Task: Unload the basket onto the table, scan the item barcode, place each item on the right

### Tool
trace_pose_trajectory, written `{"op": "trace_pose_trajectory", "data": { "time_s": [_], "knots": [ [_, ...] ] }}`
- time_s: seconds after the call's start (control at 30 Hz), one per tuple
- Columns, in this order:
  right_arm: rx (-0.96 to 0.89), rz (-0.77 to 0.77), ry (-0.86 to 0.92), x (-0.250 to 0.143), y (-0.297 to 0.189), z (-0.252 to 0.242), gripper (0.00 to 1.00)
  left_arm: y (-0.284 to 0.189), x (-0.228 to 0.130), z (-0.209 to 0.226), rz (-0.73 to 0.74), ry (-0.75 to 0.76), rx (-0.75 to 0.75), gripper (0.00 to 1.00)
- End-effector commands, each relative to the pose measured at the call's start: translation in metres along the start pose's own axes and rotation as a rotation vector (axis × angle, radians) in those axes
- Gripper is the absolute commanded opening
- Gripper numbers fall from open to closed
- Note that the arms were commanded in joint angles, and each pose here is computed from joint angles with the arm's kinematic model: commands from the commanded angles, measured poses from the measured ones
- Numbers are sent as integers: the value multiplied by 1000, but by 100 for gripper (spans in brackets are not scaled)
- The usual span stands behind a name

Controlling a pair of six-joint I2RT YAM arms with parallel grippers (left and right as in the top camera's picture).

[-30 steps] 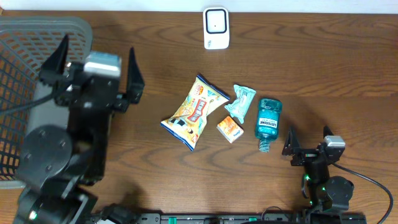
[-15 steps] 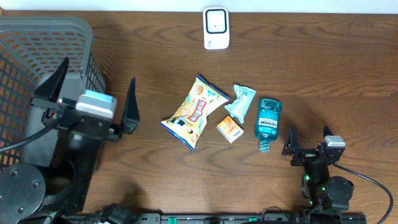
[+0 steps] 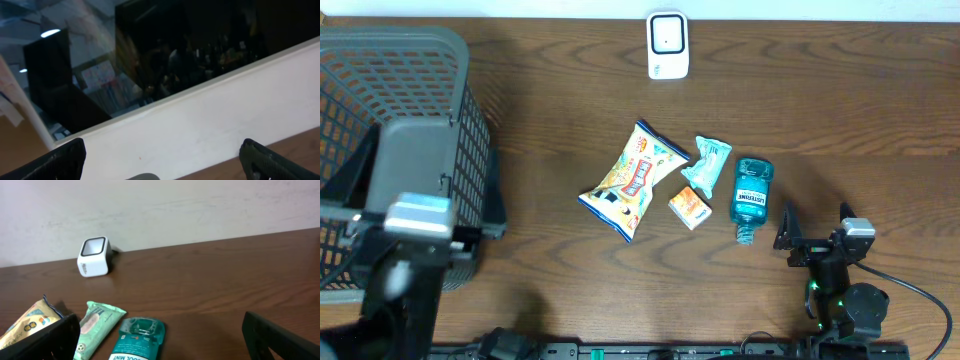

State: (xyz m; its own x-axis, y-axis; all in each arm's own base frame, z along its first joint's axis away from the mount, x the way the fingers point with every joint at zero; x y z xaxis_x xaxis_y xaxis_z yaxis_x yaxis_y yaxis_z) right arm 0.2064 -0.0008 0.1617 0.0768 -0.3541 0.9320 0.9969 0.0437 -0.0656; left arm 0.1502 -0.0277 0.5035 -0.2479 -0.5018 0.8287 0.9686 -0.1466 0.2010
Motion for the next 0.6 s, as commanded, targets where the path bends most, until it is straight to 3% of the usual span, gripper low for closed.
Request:
{"op": "trace_pose_trajectory", "data": {
  "time_s": [0.0, 0.2, 0.57],
  "knots": [
    [-2, -1, 2, 0, 0, 0, 99, -14, 2, -2, -37, 16, -24, 98],
    [-1, -1, 2, 0, 0, 0, 99, -57, 11, 1, -134, 17, -44, 98],
    [-2, 0, 2, 0, 0, 0, 99, -150, 5, 14, -276, 27, 155, 98]
  ]
}}
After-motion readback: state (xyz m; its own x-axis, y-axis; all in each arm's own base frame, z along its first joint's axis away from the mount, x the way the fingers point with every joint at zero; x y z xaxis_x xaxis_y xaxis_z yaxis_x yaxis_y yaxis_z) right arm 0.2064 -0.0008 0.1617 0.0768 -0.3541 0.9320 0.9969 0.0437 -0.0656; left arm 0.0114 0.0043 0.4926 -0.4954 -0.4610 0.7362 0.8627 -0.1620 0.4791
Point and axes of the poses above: each gripper's point midway between its finger pads, its own y axis out along the fingers, its own z axis along the line the jaws close on, x = y × z, the point moved 4 cm from there along -y, back along the fingers, and after that the axes turned 11 degrees about y, right-handed, at the moved point
